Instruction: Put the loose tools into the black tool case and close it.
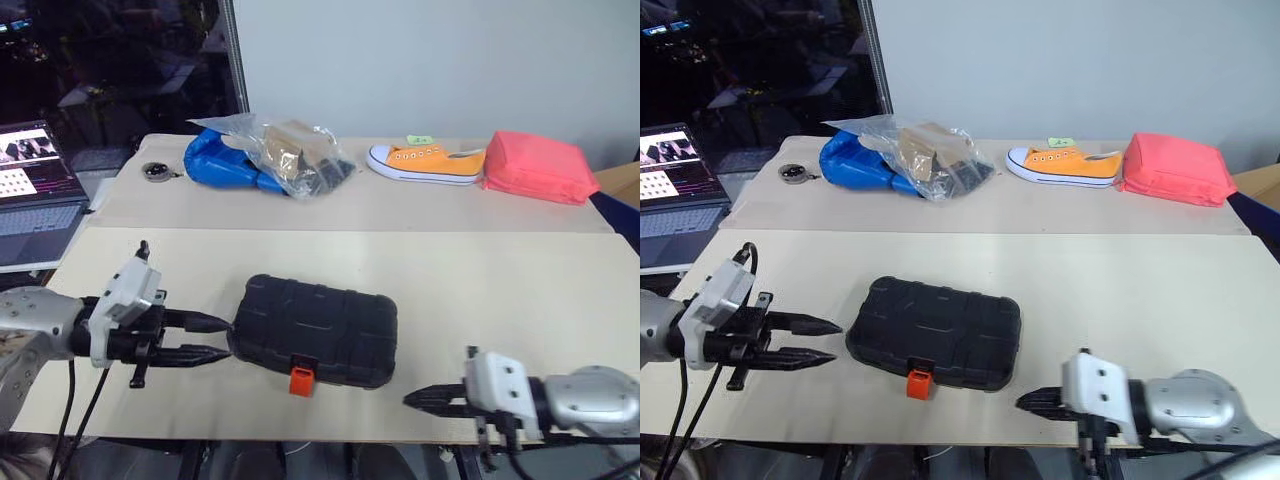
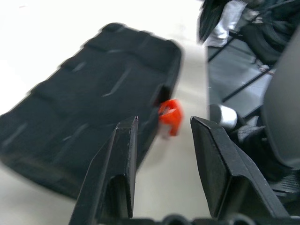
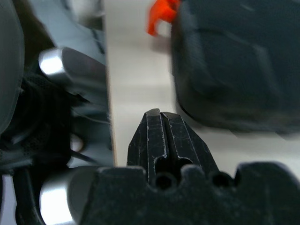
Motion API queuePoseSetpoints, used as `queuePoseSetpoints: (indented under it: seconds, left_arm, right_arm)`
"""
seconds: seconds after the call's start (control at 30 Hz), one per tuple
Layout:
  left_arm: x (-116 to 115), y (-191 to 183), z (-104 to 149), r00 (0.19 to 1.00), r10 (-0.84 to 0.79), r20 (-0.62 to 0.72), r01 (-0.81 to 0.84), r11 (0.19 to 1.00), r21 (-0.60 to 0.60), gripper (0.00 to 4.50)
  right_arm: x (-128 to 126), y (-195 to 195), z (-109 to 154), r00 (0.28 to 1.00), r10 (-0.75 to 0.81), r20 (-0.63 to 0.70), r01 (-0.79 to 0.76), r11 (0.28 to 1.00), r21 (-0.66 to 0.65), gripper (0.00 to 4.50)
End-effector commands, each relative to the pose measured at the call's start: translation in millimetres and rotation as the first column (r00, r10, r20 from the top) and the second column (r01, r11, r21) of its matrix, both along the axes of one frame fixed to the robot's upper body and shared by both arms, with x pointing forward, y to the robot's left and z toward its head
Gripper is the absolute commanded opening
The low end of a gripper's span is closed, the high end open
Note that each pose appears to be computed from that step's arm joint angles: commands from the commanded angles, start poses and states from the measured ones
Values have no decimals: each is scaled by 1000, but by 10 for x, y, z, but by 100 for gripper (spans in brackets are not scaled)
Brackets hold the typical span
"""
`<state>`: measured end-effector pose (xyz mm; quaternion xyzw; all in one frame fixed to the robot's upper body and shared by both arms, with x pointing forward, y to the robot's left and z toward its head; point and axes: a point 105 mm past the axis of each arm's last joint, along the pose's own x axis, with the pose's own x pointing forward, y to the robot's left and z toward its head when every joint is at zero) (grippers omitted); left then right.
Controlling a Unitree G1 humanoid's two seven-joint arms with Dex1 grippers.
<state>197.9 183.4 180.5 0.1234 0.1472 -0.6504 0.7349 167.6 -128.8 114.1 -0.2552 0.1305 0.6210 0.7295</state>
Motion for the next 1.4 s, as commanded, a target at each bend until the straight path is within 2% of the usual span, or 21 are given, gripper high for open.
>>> queuePoseSetpoints:
  seconds: [0.03, 0.13, 0.3, 0.47, 0.63, 0.73, 0.77, 0.87, 0.9, 0.93, 0.97, 1.07, 1.17, 1.2, 1.4]
  left_arm:
    - [-113, -93, 35, 998, -47, 34, 46, 999, 11, 192]
    - [-179, -127, 7, 998, -51, 31, 51, 999, 13, 192]
    - [-225, -176, -6, 999, -18, 33, 19, 1000, -1, 192]
    - [-209, -221, -33, 997, 40, 67, -39, 999, -7, 192]
    - [-115, -293, -13, 990, 103, 100, -99, 994, -43, 192]
    - [-40, -367, 2, 984, 133, 114, -126, 990, -66, 192]
    - [-11, -402, 7, 983, 139, 121, -131, 989, -74, 192]
    - [98, -455, 3, 974, 168, 149, -157, 984, -84, 192]
    - [140, -461, 7, 971, 184, 156, -170, 981, -94, 192]
    - [192, -460, 8, 966, 204, 159, -189, 976, -106, 192]
    - [236, -456, 4, 962, 220, 162, -204, 973, -111, 192]
    - [272, -478, -25, 965, 213, 154, -197, 974, -111, 264]
    - [388, -541, -97, 963, 226, 148, -209, 970, -123, 371]
    - [403, -563, -135, 964, 219, 149, -203, 972, -115, 407]
    - [558, -522, -447, 964, 248, 95, -243, 968, -57, 407]
  right_arm:
    - [108, 111, -104, 999, -33, 15, 34, 999, -31, 7]
    - [294, 95, -211, 992, -115, 51, 118, 991, -63, 7]
    - [660, 27, -216, 940, -333, 71, 333, 943, 11, 7]
    - [1074, 17, -31, 847, -526, 75, 512, 846, 150, 7]
    - [1612, 105, 90, 731, -673, 113, 642, 734, 219, 7]
    - [1892, 204, 195, 695, -711, 109, 668, 694, 270, 7]
    - [1936, 247, 207, 715, -693, 97, 653, 711, 261, 7]
    - [1932, 219, 242, 781, -612, 122, 583, 785, 206, 7]
    - [1907, 160, 260, 792, -593, 146, 566, 802, 189, 60]
    - [1868, 93, 282, 798, -584, 147, 559, 809, 182, 68]
    - [1821, 45, 304, 806, -574, 141, 550, 816, 179, 110]
    - [1594, 15, 311, 859, -508, 62, 494, 855, 158, 211]
    - [1240, 144, 364, 910, -408, -73, 414, 886, 211, 307]
    - [1179, 195, 376, 914, -395, -97, 407, 884, 230, 317]
    - [1078, 520, 243, 903, -402, -149, 428, 869, 248, 317]
